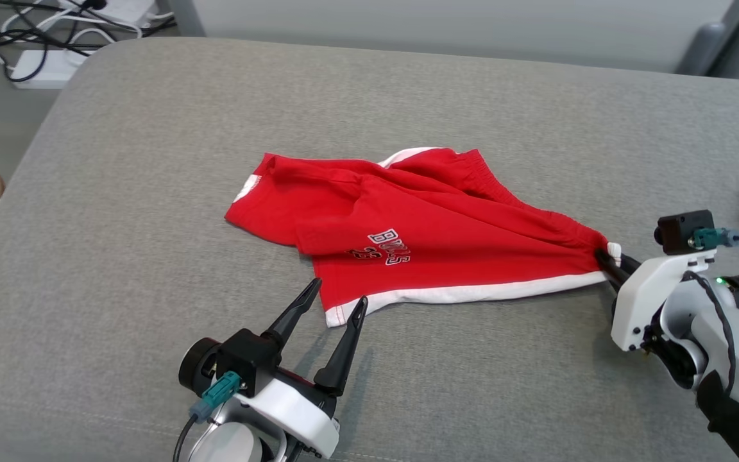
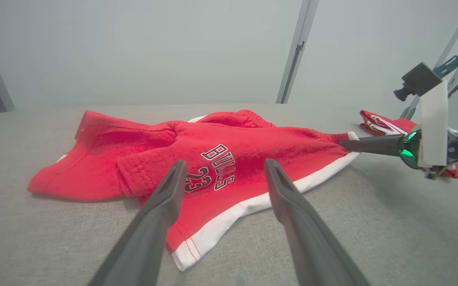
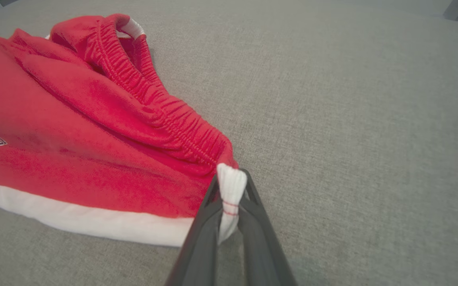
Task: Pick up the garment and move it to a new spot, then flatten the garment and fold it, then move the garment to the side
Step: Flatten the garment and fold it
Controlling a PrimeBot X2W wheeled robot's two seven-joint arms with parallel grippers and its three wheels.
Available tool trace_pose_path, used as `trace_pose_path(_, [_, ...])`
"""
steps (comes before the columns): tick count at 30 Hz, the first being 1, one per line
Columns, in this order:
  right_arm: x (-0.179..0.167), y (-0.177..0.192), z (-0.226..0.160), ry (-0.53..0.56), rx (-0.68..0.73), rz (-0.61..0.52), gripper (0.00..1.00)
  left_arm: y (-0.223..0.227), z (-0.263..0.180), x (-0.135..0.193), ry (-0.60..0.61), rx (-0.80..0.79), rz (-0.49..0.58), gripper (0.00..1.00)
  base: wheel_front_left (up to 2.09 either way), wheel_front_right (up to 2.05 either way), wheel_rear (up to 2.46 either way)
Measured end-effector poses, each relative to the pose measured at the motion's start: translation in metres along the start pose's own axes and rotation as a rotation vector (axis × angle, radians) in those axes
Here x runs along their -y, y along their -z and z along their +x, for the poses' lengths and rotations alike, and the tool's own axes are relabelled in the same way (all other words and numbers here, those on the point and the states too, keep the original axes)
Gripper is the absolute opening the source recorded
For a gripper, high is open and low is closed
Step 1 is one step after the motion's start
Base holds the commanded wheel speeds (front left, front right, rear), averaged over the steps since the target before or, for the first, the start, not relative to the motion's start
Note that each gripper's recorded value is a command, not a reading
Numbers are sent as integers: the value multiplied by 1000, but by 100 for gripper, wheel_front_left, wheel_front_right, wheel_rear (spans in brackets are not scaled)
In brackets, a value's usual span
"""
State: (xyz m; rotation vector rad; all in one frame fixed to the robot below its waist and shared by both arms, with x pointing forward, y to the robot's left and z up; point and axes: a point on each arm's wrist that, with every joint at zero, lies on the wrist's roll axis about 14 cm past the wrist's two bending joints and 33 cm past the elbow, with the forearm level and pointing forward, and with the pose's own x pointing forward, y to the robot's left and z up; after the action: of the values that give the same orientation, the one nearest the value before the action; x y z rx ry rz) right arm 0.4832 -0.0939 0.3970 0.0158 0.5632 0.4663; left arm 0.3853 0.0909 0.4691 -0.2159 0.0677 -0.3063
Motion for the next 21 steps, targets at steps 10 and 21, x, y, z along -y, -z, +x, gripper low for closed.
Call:
trace_pose_path(10, [23, -7, -29, 67, 153, 11, 100, 40, 6, 20, 82, -131, 17, 100, 0, 0, 0])
trace_pose_path(21, [71, -27, -70, 193, 287, 31, 100, 79, -7, 10, 60, -270, 7, 100, 0, 0, 0])
